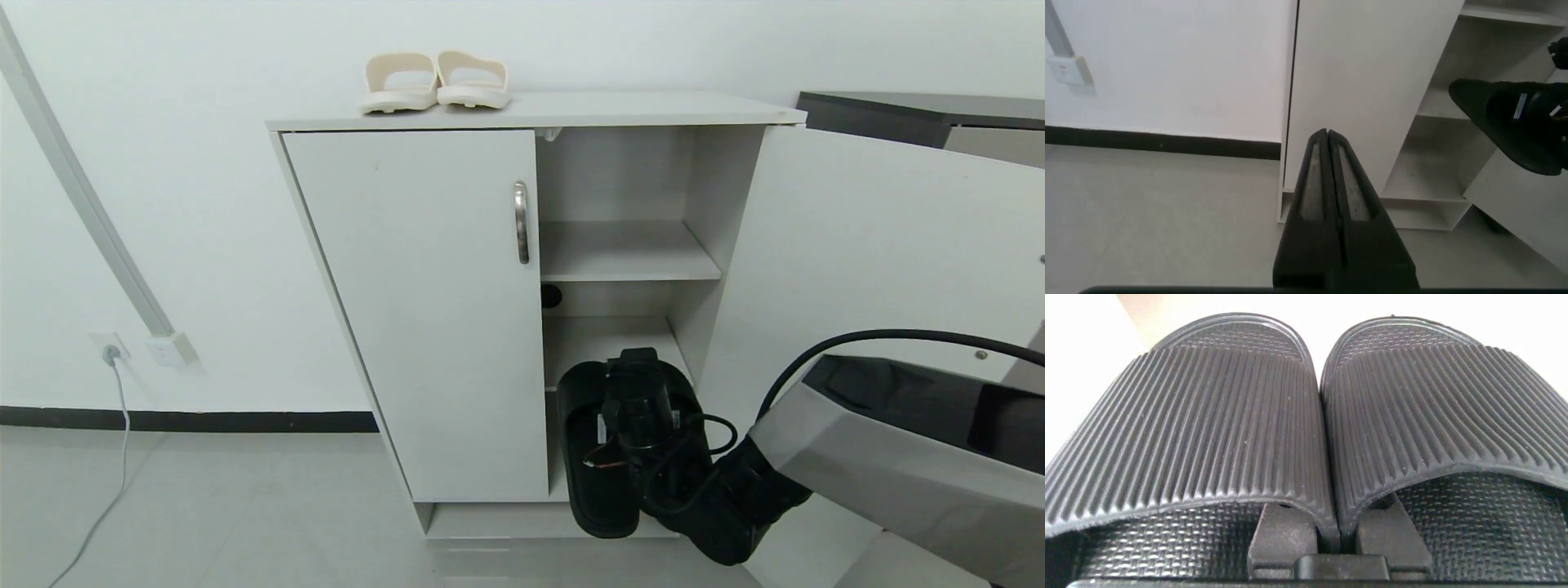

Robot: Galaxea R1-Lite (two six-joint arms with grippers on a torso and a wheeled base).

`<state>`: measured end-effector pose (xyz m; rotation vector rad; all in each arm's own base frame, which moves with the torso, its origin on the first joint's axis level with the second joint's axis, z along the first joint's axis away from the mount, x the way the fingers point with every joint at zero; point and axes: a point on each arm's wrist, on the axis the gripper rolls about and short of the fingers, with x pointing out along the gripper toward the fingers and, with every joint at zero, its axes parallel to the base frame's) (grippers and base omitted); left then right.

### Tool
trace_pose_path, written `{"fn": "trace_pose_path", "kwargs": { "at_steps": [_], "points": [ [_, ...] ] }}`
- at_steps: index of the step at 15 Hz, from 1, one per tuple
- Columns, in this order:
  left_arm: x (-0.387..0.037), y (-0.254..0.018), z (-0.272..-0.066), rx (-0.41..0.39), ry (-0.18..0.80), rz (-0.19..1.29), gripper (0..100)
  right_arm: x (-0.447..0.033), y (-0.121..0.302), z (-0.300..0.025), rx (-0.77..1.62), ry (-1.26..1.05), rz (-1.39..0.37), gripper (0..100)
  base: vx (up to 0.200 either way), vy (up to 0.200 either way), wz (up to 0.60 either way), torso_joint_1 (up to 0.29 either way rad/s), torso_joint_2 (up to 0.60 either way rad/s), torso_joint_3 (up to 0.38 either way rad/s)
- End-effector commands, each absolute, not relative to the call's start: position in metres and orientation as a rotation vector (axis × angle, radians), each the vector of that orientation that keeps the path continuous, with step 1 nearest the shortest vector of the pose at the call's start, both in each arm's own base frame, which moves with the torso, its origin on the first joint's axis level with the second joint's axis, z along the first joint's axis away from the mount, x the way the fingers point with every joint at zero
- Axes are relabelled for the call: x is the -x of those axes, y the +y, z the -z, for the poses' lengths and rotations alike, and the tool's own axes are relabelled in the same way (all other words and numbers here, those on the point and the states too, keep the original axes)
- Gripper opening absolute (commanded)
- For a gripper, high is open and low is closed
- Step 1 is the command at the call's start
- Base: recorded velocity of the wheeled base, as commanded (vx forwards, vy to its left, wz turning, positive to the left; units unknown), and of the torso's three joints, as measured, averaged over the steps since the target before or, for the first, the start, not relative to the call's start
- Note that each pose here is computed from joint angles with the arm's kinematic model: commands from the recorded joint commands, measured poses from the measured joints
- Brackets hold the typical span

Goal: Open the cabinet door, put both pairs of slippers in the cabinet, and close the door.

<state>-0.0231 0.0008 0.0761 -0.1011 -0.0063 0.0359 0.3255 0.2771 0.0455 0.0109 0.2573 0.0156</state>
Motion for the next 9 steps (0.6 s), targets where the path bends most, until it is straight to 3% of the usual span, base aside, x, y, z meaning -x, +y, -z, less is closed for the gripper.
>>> {"fn": "trace_pose_path", "kwargs": {
  "at_steps": [1, 9],
  "points": [
    [0.0229, 0.0008, -0.0761, 0.101, -0.005, -0.037, 0, -0.3254, 0.2773, -0.0417, -0.005, 0.265, -0.018, 0, 0.000, 0.000, 0.00, 0.000, 0.00, 0.000],
    [0.0228, 0.0007, -0.0761, 0.101, -0.003, -0.034, 0, -0.3250, 0.2767, -0.0402, -0.004, 0.275, -0.039, 0, 0.000, 0.000, 0.00, 0.001, 0.00, -0.150]
  ]
}}
